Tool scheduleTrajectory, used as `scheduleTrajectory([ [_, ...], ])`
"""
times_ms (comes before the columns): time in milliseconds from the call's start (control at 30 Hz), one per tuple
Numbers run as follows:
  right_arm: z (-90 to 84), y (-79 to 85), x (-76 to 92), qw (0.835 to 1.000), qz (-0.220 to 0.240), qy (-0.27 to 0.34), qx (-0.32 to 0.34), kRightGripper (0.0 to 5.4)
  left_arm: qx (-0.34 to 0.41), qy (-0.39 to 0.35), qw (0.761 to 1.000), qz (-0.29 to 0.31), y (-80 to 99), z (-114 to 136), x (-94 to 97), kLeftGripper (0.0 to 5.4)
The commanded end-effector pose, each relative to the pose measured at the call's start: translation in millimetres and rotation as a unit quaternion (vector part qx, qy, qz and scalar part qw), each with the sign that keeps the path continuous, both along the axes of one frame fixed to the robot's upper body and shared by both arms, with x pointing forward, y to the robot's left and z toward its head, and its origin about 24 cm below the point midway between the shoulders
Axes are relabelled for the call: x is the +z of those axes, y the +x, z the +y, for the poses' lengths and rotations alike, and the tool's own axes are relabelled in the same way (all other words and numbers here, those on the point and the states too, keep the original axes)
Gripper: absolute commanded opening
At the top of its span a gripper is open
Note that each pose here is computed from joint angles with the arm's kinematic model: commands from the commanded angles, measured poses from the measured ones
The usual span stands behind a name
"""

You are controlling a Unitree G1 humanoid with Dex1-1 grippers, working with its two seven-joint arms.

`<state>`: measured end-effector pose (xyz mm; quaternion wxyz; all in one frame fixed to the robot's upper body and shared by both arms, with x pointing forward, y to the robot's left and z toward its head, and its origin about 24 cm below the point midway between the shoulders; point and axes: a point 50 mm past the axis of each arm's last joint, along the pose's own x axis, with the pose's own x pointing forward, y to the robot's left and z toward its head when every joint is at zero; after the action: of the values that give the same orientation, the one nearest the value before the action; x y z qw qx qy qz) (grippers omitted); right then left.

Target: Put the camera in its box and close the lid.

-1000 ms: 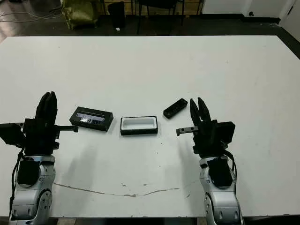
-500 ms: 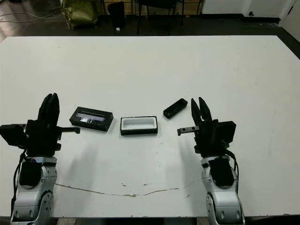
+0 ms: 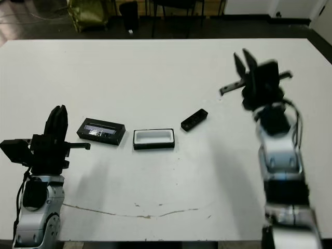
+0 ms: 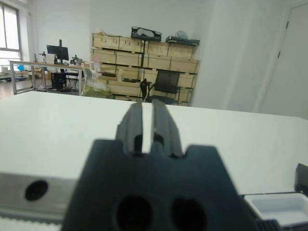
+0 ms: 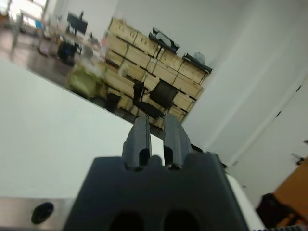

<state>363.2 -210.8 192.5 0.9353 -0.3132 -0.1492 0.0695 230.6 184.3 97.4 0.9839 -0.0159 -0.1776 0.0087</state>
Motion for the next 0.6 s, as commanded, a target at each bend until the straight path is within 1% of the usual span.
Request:
scheduleTrajectory([
  [33,1.0,17.2,2.4,0.998,0.021,-0.058,-0.007,0.00,0.006,0.005,1.000,0.018,-2.2,2,-5.8,0.02],
  [133,6.1,31.9,4.6,0.993,0.051,-0.104,-0.011,0.00,0.004,0.001,1.000,0.018,-2.9,2,-6.4,0.02],
  [200,9.4,39.3,2.7,0.989,0.075,-0.124,-0.007,0.00,0.004,0.002,1.000,0.018,-3.2,2,-6.7,0.02],
  [300,11.8,48.2,-3.6,0.979,0.127,-0.157,-0.009,0.00,0.008,0.005,1.000,0.020,-3.8,2,-6.7,0.02],
  [433,18.9,52.7,-9.6,0.965,0.171,-0.198,0.008,0.00,0.008,0.004,1.000,0.022,-4.4,2,-6.7,0.02],
  [600,31.4,54.4,-19.7,0.947,0.210,-0.243,0.027,0.00,0.006,0.002,1.000,0.024,-4.9,1,-7.6,0.02],
])
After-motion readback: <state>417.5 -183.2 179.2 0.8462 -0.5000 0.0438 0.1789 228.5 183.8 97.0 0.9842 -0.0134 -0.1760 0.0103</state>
